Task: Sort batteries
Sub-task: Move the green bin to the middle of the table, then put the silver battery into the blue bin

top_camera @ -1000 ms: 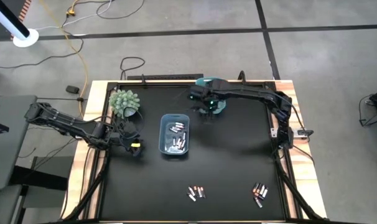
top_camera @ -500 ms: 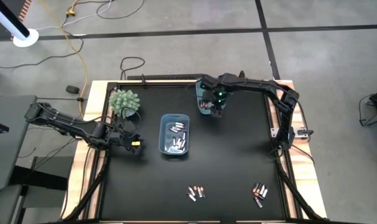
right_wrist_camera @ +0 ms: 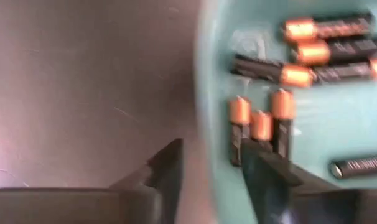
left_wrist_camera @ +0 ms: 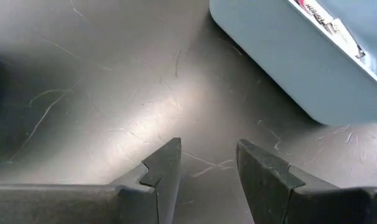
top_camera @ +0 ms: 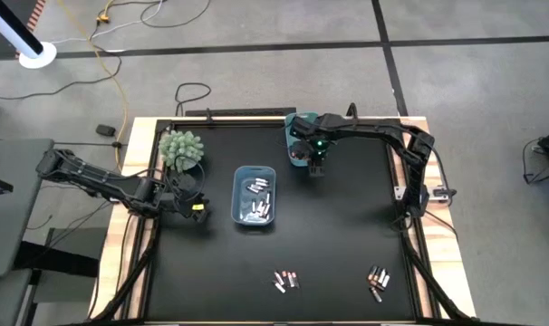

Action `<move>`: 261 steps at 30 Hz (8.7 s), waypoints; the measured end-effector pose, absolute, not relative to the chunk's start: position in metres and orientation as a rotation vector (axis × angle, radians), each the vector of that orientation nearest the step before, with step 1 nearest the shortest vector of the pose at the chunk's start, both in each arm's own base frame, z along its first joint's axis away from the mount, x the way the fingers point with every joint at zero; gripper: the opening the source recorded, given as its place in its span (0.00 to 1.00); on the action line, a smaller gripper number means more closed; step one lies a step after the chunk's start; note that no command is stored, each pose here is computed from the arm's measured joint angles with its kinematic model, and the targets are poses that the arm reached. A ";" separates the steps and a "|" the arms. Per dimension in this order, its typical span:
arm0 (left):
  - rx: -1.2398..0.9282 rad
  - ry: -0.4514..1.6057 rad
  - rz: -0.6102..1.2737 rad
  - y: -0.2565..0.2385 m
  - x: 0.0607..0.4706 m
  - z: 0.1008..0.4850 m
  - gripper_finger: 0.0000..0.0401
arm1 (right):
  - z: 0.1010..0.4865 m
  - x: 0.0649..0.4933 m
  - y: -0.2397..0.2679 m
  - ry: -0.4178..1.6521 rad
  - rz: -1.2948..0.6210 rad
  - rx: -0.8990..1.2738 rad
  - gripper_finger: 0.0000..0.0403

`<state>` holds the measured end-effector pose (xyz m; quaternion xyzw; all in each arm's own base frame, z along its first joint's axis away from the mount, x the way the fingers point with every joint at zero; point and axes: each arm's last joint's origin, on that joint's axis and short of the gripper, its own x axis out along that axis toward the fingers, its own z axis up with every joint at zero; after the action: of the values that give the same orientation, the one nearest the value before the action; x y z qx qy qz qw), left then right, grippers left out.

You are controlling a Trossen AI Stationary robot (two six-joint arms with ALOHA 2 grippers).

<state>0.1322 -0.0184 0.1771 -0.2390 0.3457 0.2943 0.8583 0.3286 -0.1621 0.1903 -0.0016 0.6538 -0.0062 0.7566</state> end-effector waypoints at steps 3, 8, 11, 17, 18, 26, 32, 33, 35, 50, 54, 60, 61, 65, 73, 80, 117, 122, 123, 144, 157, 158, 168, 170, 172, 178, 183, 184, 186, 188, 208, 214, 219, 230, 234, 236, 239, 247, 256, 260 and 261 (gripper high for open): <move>-0.500 0.726 0.618 -0.018 0.132 0.177 0.37 | 0.190 0.335 -0.152 1.414 0.007 -0.033 0.27; -0.500 0.727 0.618 -0.018 0.132 0.177 0.37 | 0.191 0.343 -0.135 1.407 0.009 -0.041 0.03; -0.500 0.727 0.618 -0.018 0.132 0.177 0.37 | 0.191 0.348 -0.121 1.408 -0.007 -0.012 0.03; -0.500 0.728 0.617 -0.018 0.132 0.177 0.37 | 0.190 0.356 -0.078 1.450 -0.011 0.039 0.01; -0.500 0.729 0.616 -0.018 0.132 0.177 0.37 | 0.190 0.358 -0.069 1.452 -0.007 0.041 0.01; -0.514 0.789 0.536 -0.021 0.132 0.176 0.37 | 0.190 0.364 0.019 1.460 0.058 0.012 0.00; -0.542 0.850 0.448 -0.024 0.132 0.175 0.37 | 0.190 0.361 0.065 1.441 0.046 0.017 0.00; -0.548 0.852 0.445 -0.024 0.132 0.175 0.37 | 0.191 0.361 0.070 1.431 0.042 0.028 0.00; -0.567 0.852 0.449 -0.024 0.132 0.175 0.37 | 0.191 0.361 0.078 1.414 0.029 0.054 0.00; -0.564 0.863 0.430 -0.025 0.132 0.175 0.37 | 0.191 0.367 0.052 1.398 -0.047 0.104 0.00; -0.555 0.863 0.428 -0.024 0.132 0.175 0.37 | 0.190 0.363 0.053 1.431 -0.031 0.069 0.00; -0.560 0.860 0.433 -0.024 0.132 0.175 0.37 | 0.190 0.361 0.059 1.442 -0.001 0.024 0.00; -0.559 0.859 0.436 -0.024 0.132 0.175 0.37 | 0.190 0.361 0.059 1.441 -0.004 0.029 0.00; -0.550 0.848 0.450 -0.024 0.132 0.175 0.37 | 0.190 0.362 0.060 1.437 -0.046 0.082 0.03; -0.549 0.848 0.451 -0.024 0.132 0.175 0.37 | 0.190 0.362 0.063 1.426 -0.043 0.096 0.04; -0.549 0.848 0.451 -0.024 0.132 0.175 0.37 | 0.190 0.361 0.072 1.426 0.000 0.052 0.04; -0.509 0.855 0.432 -0.024 0.132 0.175 0.37 | 0.241 0.362 0.063 1.518 -0.092 0.117 0.45; -0.511 0.853 0.432 -0.024 0.132 0.175 0.37 | 0.260 0.353 0.067 1.484 -0.158 0.198 0.43; -0.511 0.854 0.432 -0.024 0.132 0.175 0.37 | 0.265 0.351 0.068 1.470 -0.170 0.217 0.42; -0.434 0.778 -0.005 -0.053 0.142 0.189 0.37 | 0.338 0.220 0.152 1.053 -0.857 0.669 0.29; -0.371 0.652 -0.029 -0.075 0.140 0.216 0.37 | 0.268 0.178 0.207 0.990 -1.020 0.973 0.29; -0.362 0.634 -0.020 -0.076 0.141 0.220 0.37 | 0.264 0.178 0.206 0.995 -1.023 0.969 0.29; -0.268 0.648 0.038 -0.110 0.180 0.245 0.37 | 0.254 0.174 0.207 1.069 -0.946 0.841 0.29; -0.234 0.680 0.051 -0.122 0.194 0.247 0.37 | 0.254 0.171 0.209 1.084 -0.919 0.815 0.29; -0.200 0.718 0.062 -0.136 0.209 0.248 0.37 | 0.254 0.166 0.213 1.097 -0.893 0.790 0.29; -0.132 0.805 0.099 -0.177 0.255 0.255 0.37 | 0.254 0.153 0.223 1.132 -0.815 0.716 0.29; -0.074 0.831 0.088 -0.209 0.293 0.260 0.37 | 0.245 0.144 0.224 1.166 -0.713 0.648 0.29; -0.064 0.837 0.088 -0.214 0.300 0.261 0.37 | 0.240 0.142 0.222 1.166 -0.686 0.661 0.29; -0.067 0.830 0.085 -0.223 0.312 0.264 0.37 | 0.230 0.137 0.218 1.163 -0.603 0.703 0.29; -0.069 0.823 0.087 -0.231 0.321 0.266 0.37 | 0.220 0.132 0.210 1.161 -0.521 0.722 0.29; -0.080 0.801 0.065 -0.241 0.351 0.260 0.37 | 0.199 0.099 0.147 1.093 -0.045 0.538 0.29; 0.061 0.832 0.019 -0.244 0.354 0.247 0.37 | 0.187 0.105 0.157 1.114 -0.073 0.505 0.29; 0.066 0.864 -0.009 -0.256 0.365 0.213 0.37 | 0.177 0.110 0.166 1.118 -0.077 0.499 0.29; 0.123 0.897 -0.011 -0.259 0.373 0.188 0.37 | 0.167 0.116 0.175 1.118 -0.077 0.501 0.29; 0.117 0.935 -0.020 -0.256 0.374 0.177 0.37 | 0.167 0.116 0.176 1.115 -0.074 0.508 0.29; 0.120 0.972 -0.018 -0.254 0.372 0.171 0.37 | 0.167 0.116 0.176 1.115 -0.078 0.514 0.29; 0.117 0.979 -0.029 -0.256 0.375 0.164 0.37 | 0.167 0.117 0.177 1.113 -0.075 0.520 0.29; 0.151 1.016 -0.042 -0.257 0.375 0.152 0.37 | 0.168 0.117 0.177 1.112 -0.081 0.536 0.29; 0.122 0.988 -0.069 -0.254 0.382 0.153 0.37 | 0.168 0.117 0.177 1.112 -0.082 0.539 0.29; 0.107 0.962 -0.077 -0.254 0.385 0.155 0.37 | 0.168 0.117 0.177 1.111 -0.082 0.539 0.29; 0.100 0.962 -0.078 -0.254 0.385 0.155 0.37 | 0.168 0.117 0.177 1.111 -0.083 0.539 0.29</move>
<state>0.3854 -0.2538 0.1549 0.0479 0.4624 -0.0376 0.8846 0.1169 0.1767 0.1679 0.2524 0.5209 -0.0387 0.8145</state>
